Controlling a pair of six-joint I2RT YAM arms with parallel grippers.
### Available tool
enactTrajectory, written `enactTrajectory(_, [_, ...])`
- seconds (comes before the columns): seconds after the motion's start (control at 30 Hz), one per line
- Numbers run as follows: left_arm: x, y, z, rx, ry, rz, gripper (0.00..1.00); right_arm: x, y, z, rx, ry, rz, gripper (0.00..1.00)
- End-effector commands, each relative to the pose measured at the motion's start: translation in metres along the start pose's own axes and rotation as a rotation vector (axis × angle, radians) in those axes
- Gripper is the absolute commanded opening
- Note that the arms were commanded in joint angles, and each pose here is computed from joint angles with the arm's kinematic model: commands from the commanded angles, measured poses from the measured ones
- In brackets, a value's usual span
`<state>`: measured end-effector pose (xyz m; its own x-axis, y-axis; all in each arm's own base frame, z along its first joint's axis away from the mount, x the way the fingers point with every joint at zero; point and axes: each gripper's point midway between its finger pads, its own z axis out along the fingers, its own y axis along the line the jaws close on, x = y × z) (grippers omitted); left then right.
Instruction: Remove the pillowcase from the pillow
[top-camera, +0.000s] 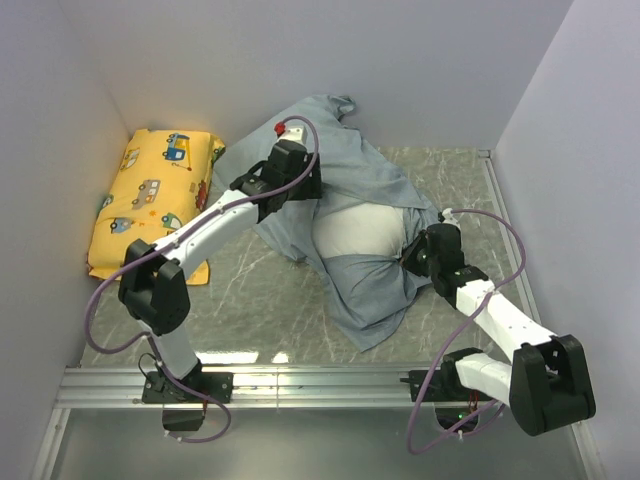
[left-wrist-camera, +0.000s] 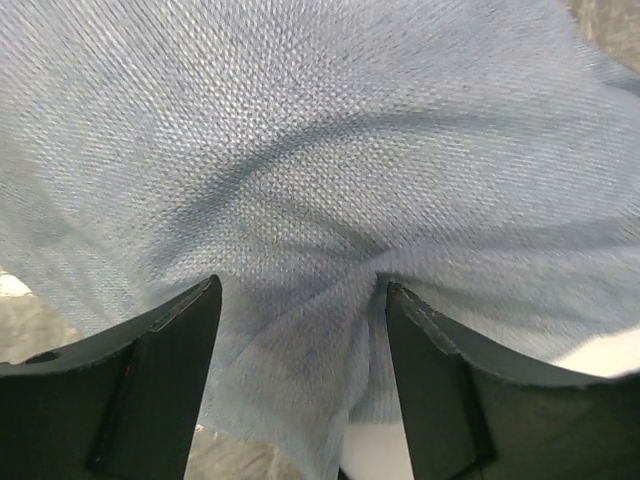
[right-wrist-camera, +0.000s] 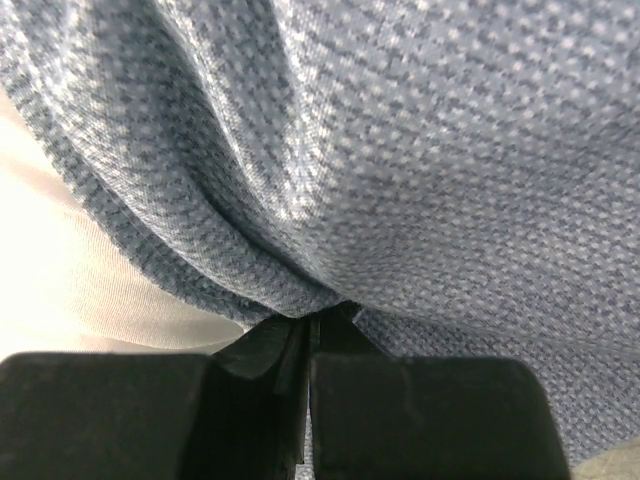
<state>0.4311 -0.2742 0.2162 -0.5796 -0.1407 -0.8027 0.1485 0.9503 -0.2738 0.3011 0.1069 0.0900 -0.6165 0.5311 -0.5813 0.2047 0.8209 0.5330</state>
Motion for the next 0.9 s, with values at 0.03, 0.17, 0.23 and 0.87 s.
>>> enactTrajectory(0.03, [-0.052,-0.021,-0.050,0.070,-0.130,0.039,0.73,-0.005,0.007,-0.005,-0.025,-0.012,-0.011,0.00])
enactTrajectory(0.17, [-0.052,-0.045,-0.073,0.152,-0.127,0.083,0.71,-0.010,0.009,-0.010,-0.019,-0.025,-0.013,0.00])
enactTrajectory(0.23, [-0.053,-0.054,-0.083,0.177,-0.130,0.100,0.66,-0.013,0.010,-0.012,-0.022,-0.032,-0.012,0.00])
enactTrajectory(0.87, [0.085,-0.152,-0.019,0.089,-0.027,0.318,0.99,-0.010,0.003,-0.016,-0.012,-0.065,0.032,0.00])
